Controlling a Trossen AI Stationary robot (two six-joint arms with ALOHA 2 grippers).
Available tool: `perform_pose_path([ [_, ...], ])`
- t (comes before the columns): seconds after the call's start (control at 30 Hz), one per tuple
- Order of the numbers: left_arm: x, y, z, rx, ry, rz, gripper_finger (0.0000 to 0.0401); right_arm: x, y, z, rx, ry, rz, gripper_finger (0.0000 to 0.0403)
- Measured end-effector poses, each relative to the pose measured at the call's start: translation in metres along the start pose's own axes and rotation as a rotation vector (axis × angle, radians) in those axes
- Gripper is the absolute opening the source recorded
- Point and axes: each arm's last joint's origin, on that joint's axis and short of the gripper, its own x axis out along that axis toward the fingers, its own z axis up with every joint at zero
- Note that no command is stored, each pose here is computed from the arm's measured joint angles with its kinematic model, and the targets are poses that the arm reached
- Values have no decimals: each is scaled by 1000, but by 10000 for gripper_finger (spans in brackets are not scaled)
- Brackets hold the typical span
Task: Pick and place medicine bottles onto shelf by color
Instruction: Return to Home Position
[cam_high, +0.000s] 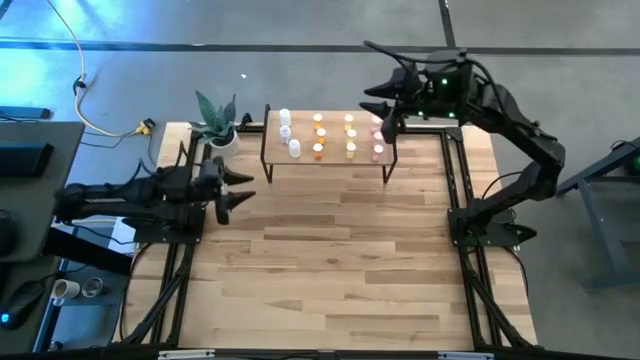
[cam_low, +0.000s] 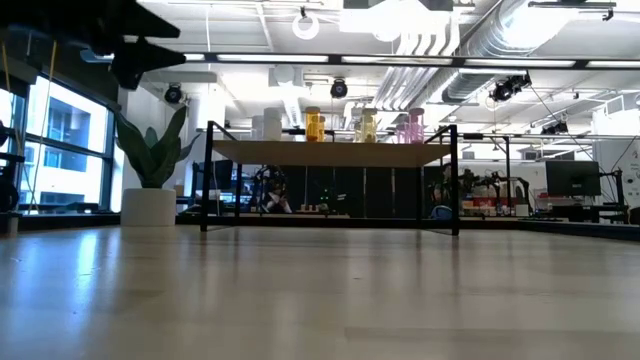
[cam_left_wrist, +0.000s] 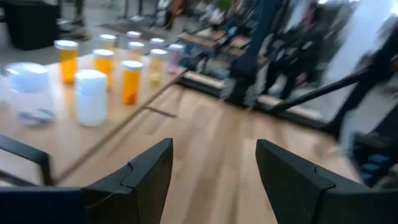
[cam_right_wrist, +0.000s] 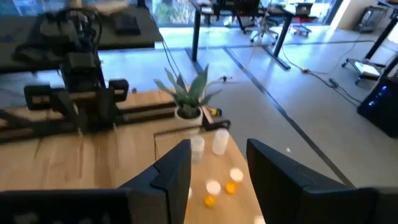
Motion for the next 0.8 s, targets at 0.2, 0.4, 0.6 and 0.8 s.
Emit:
perform_pose_path([
  [0.2, -8, 7, -30, -99, -116, -97, 220, -15, -4, -9, 24, 5, -40, 147],
  [0.4, -16, 12, -46, -83, -186, -132, 220, -44, -12, -17, 93, -64, -87, 147],
  [0.6, -12, 17, -64, -31, -184, -116, 220, -84, -8, -38, 120, -165, -104, 147],
  [0.8, -4, 20, -80, -57, -143, -106, 220, -102, 2, -97, 215, -248, -97, 147],
])
